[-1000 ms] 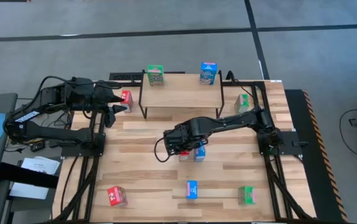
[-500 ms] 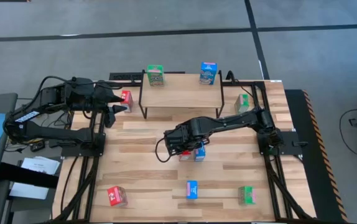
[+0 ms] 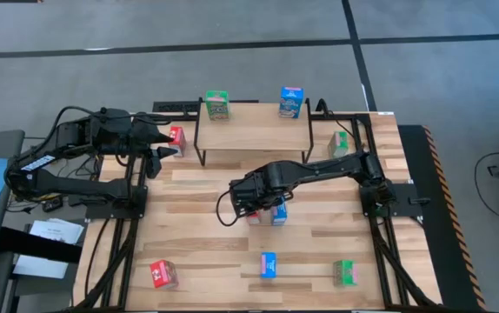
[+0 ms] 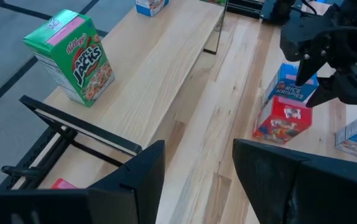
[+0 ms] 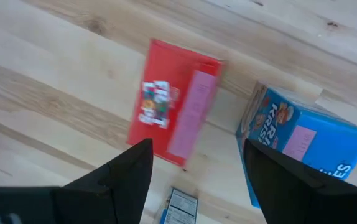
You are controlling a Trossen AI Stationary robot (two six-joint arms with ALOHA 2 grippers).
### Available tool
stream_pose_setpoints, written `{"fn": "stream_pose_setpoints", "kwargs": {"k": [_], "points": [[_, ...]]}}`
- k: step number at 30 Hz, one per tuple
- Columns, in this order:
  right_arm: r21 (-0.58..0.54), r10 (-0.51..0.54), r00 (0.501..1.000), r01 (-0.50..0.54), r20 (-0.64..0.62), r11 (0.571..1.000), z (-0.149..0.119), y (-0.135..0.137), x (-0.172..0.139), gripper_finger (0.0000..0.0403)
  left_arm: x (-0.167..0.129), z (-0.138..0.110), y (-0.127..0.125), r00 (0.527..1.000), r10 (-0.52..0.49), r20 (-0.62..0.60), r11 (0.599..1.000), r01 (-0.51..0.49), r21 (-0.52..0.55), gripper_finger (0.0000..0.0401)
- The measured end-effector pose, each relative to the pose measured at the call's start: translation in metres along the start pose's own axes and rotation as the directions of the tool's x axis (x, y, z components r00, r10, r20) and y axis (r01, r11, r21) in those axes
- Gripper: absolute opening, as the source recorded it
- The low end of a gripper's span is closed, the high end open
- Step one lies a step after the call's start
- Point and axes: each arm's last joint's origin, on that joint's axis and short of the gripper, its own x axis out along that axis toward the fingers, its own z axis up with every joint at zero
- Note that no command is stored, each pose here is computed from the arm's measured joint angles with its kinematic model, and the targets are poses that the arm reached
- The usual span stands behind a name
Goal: Stack cereal on shelf
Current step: Put the middle right red cereal box on the shelf
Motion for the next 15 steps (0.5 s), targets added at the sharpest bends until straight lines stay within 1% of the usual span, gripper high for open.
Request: {"fn": "stream_pose_setpoints", "kwargs": {"k": [15], "points": [[0.000, 0.023, 1.000, -0.023, 0.011, 1.000, 0.0014, 0.0039, 0.0037, 0.0276, -0.0001, -0.0001, 0.0001, 1.000, 0.000, 0.000, 1.000, 0.000, 0.003, 0.0176]]}}
